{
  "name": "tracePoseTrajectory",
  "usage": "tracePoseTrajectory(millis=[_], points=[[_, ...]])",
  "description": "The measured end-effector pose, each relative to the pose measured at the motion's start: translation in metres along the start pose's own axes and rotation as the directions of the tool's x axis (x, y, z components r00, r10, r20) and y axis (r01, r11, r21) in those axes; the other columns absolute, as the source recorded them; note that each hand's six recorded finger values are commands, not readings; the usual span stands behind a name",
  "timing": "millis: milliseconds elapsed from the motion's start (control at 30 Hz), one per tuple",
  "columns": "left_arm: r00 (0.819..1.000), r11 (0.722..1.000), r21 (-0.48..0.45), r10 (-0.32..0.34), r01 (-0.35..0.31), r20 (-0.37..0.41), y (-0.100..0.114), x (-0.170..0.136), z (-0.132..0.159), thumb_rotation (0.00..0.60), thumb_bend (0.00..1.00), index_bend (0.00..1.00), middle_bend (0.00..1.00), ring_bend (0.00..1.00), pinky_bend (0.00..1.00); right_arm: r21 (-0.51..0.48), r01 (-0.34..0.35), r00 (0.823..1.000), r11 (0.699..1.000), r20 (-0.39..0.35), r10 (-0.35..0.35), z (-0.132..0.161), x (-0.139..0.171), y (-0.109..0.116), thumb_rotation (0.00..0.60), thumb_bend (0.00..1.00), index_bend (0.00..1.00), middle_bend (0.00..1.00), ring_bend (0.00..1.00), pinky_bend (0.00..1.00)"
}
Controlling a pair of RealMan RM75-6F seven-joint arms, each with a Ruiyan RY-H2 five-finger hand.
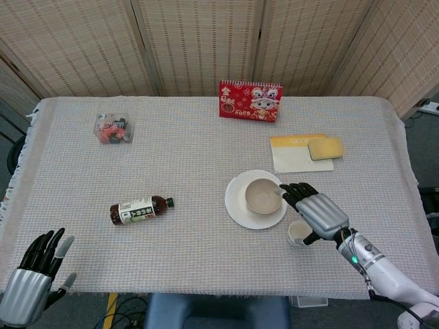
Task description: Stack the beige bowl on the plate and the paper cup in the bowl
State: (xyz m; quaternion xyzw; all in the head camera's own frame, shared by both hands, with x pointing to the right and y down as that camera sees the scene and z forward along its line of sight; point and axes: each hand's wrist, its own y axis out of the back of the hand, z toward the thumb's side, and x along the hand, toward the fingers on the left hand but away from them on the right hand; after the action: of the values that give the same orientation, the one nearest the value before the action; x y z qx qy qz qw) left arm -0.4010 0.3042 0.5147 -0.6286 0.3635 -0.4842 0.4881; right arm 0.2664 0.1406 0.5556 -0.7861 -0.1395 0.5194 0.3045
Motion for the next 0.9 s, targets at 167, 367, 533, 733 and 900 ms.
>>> tracePoseTrajectory(millis=[167,367,533,733,900], points=[[1.000,1.000,0.002,-0.005,0.005,0.005,-0.002,0.000,0.001,0.600,0.31,0.03,0.00,0.00,0.16,0.051,-0.048,0.998,0.998,0.038,0.046,-0.014,0.009,-0.020,0.600,0.03,0.05,0.00,0.00,0.00],[1.000,1.000,0.000,-0.001,0.001,0.003,0.000,0.000,0.001,0.600,0.31,0.03,0.00,0.00,0.16,0.090,-0.078,0.996,0.993,0.060,0.073,-0.022,0.005,-0.039,0.600,0.04,0.05,0.00,0.00,0.00],[1.000,1.000,-0.002,0.002,-0.002,0.003,0.001,0.000,0.000,0.600,0.31,0.03,0.00,0.00,0.16,0.096,-0.100,0.993,0.990,0.070,0.094,-0.025,0.001,-0.050,0.600,0.04,0.07,0.00,0.00,0.00],[1.000,1.000,-0.003,0.006,-0.006,0.004,0.001,-0.001,0.000,0.600,0.31,0.03,0.00,0.00,0.16,0.087,-0.114,0.991,0.990,0.076,0.108,-0.028,-0.004,-0.059,0.600,0.04,0.14,0.00,0.00,0.00],[1.000,1.000,-0.004,0.007,-0.007,0.002,0.002,-0.001,-0.001,0.600,0.31,0.03,0.00,0.00,0.16,0.084,-0.128,0.989,0.988,0.082,0.121,-0.031,-0.007,-0.065,0.600,0.04,0.18,0.00,0.00,0.00]])
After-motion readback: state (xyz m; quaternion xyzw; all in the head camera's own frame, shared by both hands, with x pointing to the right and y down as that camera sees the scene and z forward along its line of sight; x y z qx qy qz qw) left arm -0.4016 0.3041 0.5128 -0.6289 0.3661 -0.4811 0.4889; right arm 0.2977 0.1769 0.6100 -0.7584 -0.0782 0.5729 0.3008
